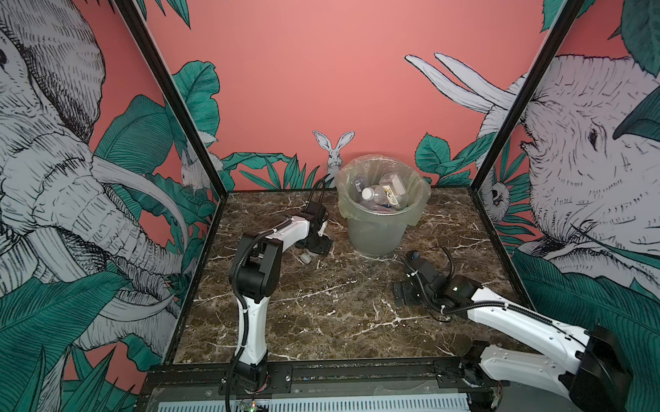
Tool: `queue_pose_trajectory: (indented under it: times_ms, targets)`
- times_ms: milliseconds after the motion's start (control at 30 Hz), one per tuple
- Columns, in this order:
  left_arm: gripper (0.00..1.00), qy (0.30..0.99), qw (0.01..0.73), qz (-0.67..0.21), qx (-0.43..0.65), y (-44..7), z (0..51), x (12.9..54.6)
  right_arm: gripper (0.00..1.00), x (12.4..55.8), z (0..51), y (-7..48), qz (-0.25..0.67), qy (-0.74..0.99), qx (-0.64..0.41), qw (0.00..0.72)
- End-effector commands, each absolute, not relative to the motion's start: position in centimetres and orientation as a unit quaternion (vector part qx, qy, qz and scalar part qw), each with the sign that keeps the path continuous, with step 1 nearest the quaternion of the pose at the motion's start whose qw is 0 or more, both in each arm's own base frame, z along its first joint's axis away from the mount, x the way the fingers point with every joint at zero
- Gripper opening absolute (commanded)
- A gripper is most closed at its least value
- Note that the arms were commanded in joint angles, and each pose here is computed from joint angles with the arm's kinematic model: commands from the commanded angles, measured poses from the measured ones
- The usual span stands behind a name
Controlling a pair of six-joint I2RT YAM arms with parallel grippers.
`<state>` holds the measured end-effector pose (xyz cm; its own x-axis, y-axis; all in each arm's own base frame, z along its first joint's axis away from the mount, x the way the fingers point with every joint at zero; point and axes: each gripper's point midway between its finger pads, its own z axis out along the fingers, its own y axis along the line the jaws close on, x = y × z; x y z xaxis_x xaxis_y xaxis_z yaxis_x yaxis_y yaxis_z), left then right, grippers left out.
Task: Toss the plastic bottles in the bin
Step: 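Lower and close the left gripper around the orange-labelled bottle, then lift the orange-labelled bottle with the left gripper toward the bin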
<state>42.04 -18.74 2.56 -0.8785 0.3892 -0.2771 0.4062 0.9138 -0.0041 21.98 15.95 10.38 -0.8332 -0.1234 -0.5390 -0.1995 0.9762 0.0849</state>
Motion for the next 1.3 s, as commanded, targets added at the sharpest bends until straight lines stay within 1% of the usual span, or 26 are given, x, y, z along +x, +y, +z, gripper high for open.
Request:
queue_pose_trajectory:
  times_ms: [0, 167, 267, 333, 567, 800, 933, 1100, 1200, 1267]
  targets:
    - [0.77, 0.970, 0.123, -0.039, 0.206, -18.6, 3.2, 41.4, 0.99, 21.7, 10.3, 15.5, 0.063, 0.956, -0.078, 0.276]
    - [0.67, 0.970, 0.123, -0.049, 0.202, -18.8, 3.3, 40.9, 0.99, 21.7, 10.3, 15.4, 0.062, 0.956, -0.078, 0.276]
    - [0.59, 0.970, 0.128, -0.055, 0.197, -18.7, 3.7, 40.5, 0.99, 21.6, 10.2, 15.4, 0.063, 0.956, -0.077, 0.276]
    - [0.56, 0.970, 0.133, -0.062, 0.193, -18.8, 4.1, 40.2, 0.99, 21.6, 10.1, 15.4, 0.063, 0.956, -0.076, 0.275]
    - [0.50, 0.969, 0.149, -0.088, 0.179, -18.5, 5.3, 37.7, 0.99, 21.5, 10.0, 15.2, 0.062, 0.956, -0.076, 0.276]
    - [0.48, 0.962, 0.177, -0.136, 0.158, -18.4, 6.9, 33.6, 0.99, 21.3, 9.2, 14.8, 0.054, 0.957, -0.076, 0.274]
    - [0.47, 0.949, 0.221, -0.158, 0.160, -18.6, 9.1, 31.2, 0.99, 21.2, 8.7, 14.4, 0.047, 0.957, -0.077, 0.275]
    - [0.47, 0.928, 0.284, -0.164, 0.174, -19.0, 12.7, 28.3, 0.99, 21.0, 8.1, 13.7, 0.031, 0.958, -0.083, 0.275]
    - [0.47, 0.908, 0.338, -0.186, 0.162, -18.9, 15.6, 26.9, 0.99, 20.9, 7.9, 13.3, 0.025, 0.957, -0.083, 0.276]
    - [0.47, 0.885, 0.388, -0.210, 0.151, -18.7, 18.5, 25.9, 0.99, 20.8, 7.8, 13.0, 0.025, 0.957, -0.080, 0.280]
